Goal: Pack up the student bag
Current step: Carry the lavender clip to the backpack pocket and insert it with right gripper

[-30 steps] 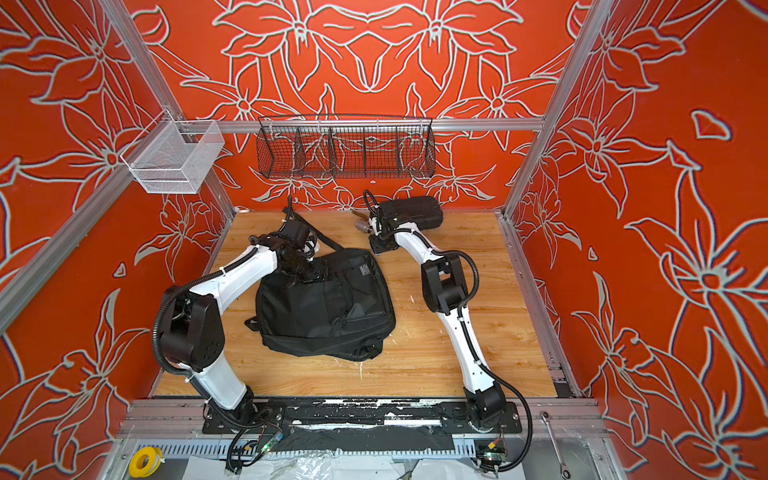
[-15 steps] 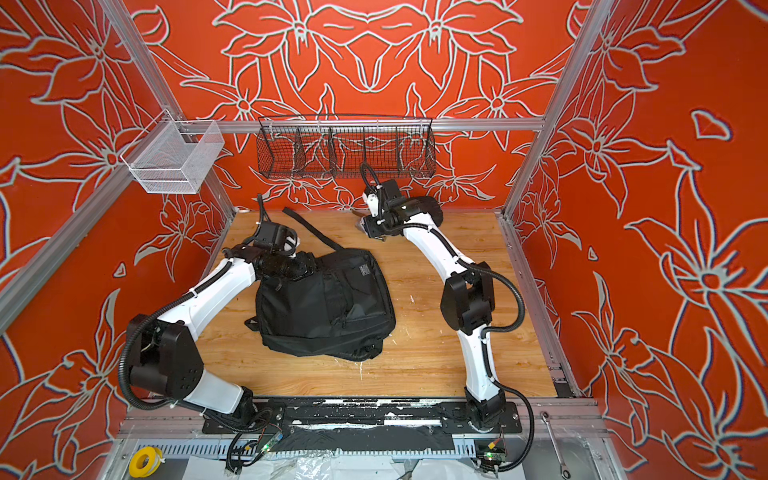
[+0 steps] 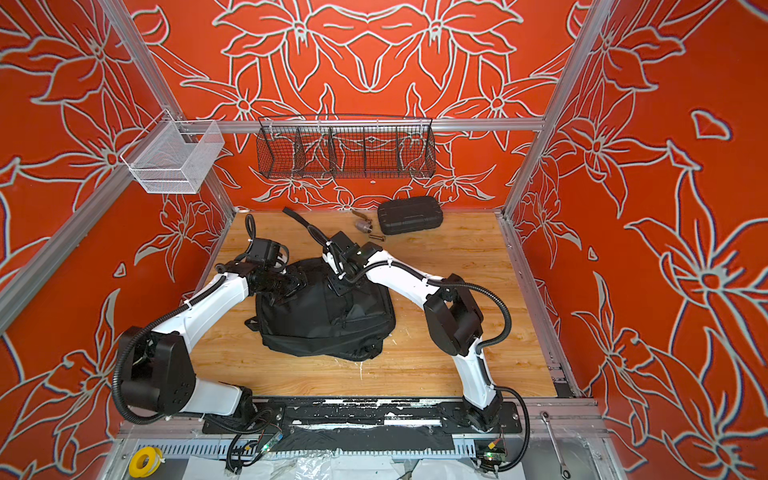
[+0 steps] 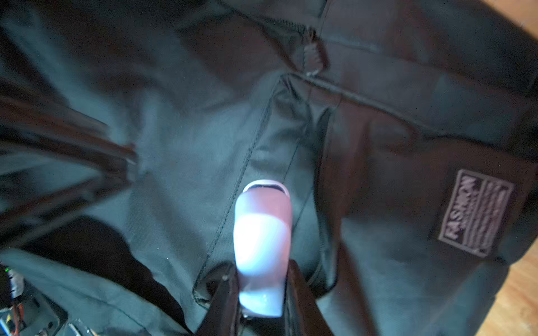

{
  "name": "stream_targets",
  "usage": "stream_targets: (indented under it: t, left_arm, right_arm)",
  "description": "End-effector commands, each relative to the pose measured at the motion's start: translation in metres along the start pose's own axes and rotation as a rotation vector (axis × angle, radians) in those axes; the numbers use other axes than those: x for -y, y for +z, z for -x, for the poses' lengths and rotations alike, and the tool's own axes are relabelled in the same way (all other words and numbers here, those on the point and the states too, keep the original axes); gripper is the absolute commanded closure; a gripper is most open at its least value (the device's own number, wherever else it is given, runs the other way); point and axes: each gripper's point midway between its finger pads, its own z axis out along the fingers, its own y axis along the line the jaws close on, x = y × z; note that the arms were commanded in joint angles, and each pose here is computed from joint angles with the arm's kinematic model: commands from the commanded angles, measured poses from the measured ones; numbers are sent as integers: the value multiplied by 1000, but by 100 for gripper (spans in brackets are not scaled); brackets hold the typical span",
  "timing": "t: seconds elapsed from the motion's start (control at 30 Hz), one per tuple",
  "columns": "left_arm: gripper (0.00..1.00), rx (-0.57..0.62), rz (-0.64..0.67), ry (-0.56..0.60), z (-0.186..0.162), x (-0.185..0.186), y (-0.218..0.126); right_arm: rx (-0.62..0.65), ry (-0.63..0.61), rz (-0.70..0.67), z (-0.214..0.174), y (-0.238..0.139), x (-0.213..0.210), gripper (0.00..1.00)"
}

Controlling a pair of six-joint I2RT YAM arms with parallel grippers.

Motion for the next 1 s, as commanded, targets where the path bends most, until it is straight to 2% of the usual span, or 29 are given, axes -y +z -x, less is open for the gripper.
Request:
stream_targets:
  t: [0.0, 0.23, 0.43, 0.53, 0.6, 0.73, 0.87, 0.97]
  left_arm:
    - [27, 12, 44, -38, -3, -13, -8]
    - [26, -22, 29, -39, -12, -14, -5]
    - [27, -112, 12, -57, -28, -20, 21]
    - [27, -158, 17, -23, -37, -16, 41]
    - [27, -190, 25, 10, -41, -9, 54]
    - [28, -233, 29, 54, -44, 7, 76]
    - [31, -251, 50, 75, -46, 10, 89]
    - [31, -246, 36, 66, -46, 10, 93]
  right_arm:
    - [7, 48, -104, -6, 7, 11, 80]
    - [6, 48, -243, -10, 30, 20, 78]
    - [15, 92, -294, -15, 36, 28, 74]
    - [28, 95, -296, -12, 31, 27, 64]
    - [58, 79, -263, -6, 20, 21, 51]
    - [133, 76, -269, 4, 0, 23, 37]
    - [72, 100, -336, -11, -3, 43, 35]
    - [78, 147, -345, -22, -8, 55, 36]
